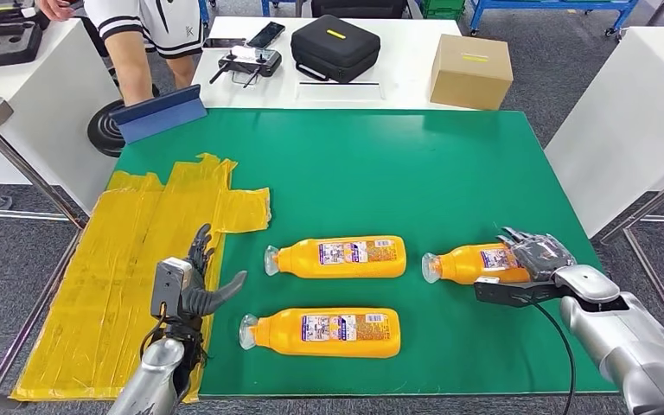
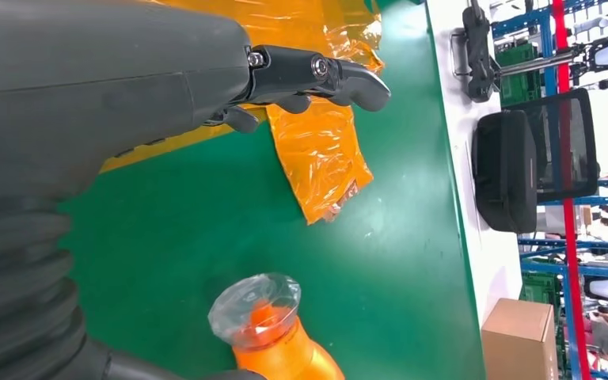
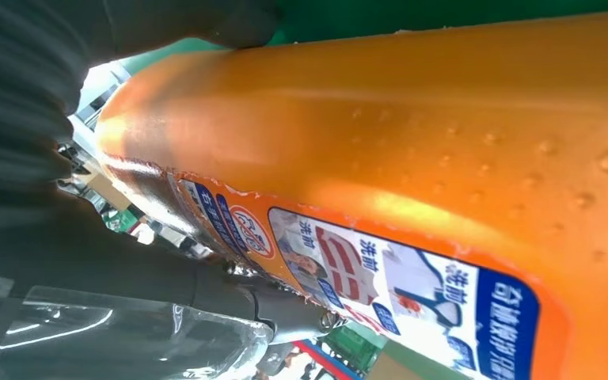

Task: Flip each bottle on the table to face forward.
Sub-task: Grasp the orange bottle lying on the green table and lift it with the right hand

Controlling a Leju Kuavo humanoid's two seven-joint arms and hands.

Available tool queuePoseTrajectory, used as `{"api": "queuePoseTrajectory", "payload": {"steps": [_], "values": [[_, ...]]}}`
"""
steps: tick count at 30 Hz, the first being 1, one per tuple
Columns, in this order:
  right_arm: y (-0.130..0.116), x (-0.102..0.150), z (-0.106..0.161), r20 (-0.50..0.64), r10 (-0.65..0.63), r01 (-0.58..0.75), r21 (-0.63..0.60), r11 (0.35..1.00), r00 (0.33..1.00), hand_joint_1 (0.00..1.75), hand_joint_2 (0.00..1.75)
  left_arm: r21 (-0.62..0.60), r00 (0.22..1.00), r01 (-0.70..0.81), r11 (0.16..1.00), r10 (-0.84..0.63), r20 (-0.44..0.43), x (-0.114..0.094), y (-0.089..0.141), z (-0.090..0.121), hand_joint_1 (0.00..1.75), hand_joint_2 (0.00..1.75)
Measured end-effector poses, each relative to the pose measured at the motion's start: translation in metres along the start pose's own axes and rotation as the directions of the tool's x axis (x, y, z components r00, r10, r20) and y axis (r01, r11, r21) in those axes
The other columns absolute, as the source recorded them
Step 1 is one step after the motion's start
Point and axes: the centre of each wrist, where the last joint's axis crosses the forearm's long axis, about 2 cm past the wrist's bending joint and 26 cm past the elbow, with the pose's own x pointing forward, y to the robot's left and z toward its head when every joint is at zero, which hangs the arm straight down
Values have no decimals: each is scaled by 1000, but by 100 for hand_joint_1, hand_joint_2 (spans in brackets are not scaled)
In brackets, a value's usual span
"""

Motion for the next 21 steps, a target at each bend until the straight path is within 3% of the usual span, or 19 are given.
{"api": "queuePoseTrajectory", "payload": {"steps": [21], "values": [[5,9,-2,-65,-25,23,-32,999,998,174,175,-2,1000,8,1000,-8,-5,1,0,0,0,175]]}}
